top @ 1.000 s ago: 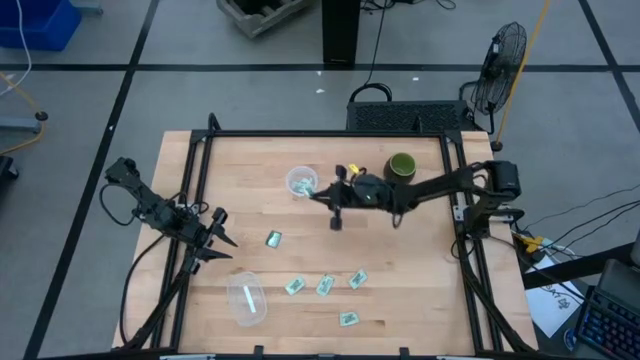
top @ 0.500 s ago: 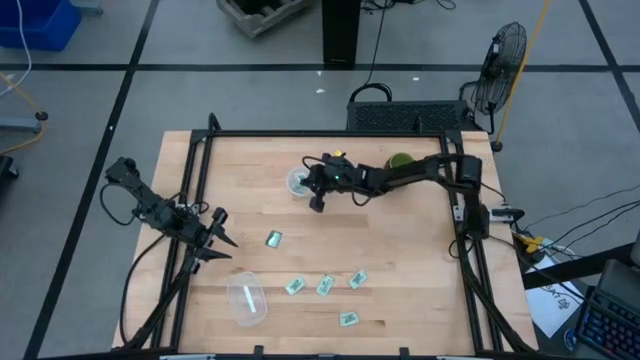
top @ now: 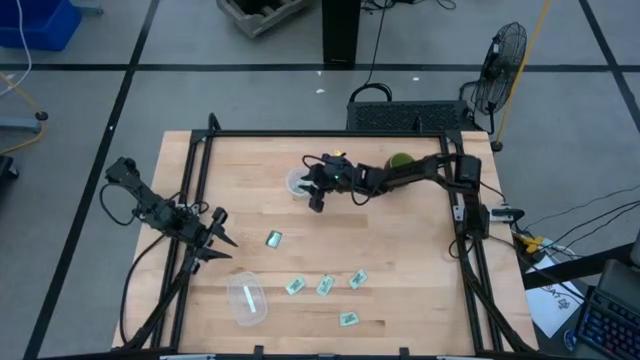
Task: Pick and place Stevia / Truvia into bins
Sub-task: Put the stevia packet into the transparent rectangle container
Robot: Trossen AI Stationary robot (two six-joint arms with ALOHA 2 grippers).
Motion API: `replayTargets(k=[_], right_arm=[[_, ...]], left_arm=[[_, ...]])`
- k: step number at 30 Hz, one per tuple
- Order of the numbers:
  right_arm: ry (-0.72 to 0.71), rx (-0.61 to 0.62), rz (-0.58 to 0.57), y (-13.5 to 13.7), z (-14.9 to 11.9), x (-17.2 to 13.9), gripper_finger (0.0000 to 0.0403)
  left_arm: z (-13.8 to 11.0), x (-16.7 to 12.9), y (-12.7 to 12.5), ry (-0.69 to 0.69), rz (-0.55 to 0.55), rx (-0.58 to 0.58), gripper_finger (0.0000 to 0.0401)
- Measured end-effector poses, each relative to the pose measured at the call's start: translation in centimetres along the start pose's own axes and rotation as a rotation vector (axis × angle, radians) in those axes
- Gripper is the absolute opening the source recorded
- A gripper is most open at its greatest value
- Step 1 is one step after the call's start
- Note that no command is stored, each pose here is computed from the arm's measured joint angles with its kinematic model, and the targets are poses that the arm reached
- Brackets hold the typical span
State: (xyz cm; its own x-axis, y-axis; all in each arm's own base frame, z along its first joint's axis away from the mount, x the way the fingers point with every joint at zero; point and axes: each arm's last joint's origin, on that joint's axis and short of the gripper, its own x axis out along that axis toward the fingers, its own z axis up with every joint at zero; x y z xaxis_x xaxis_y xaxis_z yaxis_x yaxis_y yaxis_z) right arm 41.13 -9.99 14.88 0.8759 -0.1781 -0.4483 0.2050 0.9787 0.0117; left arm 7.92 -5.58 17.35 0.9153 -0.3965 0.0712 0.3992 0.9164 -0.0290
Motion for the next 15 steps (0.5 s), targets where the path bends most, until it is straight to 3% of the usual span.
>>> replayTargets(k=[9,12,15], right_arm=[[0.045,0.050,0.378,5.5,2.5,-4.9,0.0141],[0.027,0.025,0.442,8.2,2.5,-8.2,0.0133],[-0.025,-0.014,0.435,10.6,1.8,-12.0,0.0127]], left_arm=[[0.0,0.0,0.0,-0.001,0.000,0.000,0.0150],[0.0,0.0,0.0,-0.001,0.000,-0.001,0.0150],[0.0,0.0,0.0,0.000,0.000,0.000,0.0150]])
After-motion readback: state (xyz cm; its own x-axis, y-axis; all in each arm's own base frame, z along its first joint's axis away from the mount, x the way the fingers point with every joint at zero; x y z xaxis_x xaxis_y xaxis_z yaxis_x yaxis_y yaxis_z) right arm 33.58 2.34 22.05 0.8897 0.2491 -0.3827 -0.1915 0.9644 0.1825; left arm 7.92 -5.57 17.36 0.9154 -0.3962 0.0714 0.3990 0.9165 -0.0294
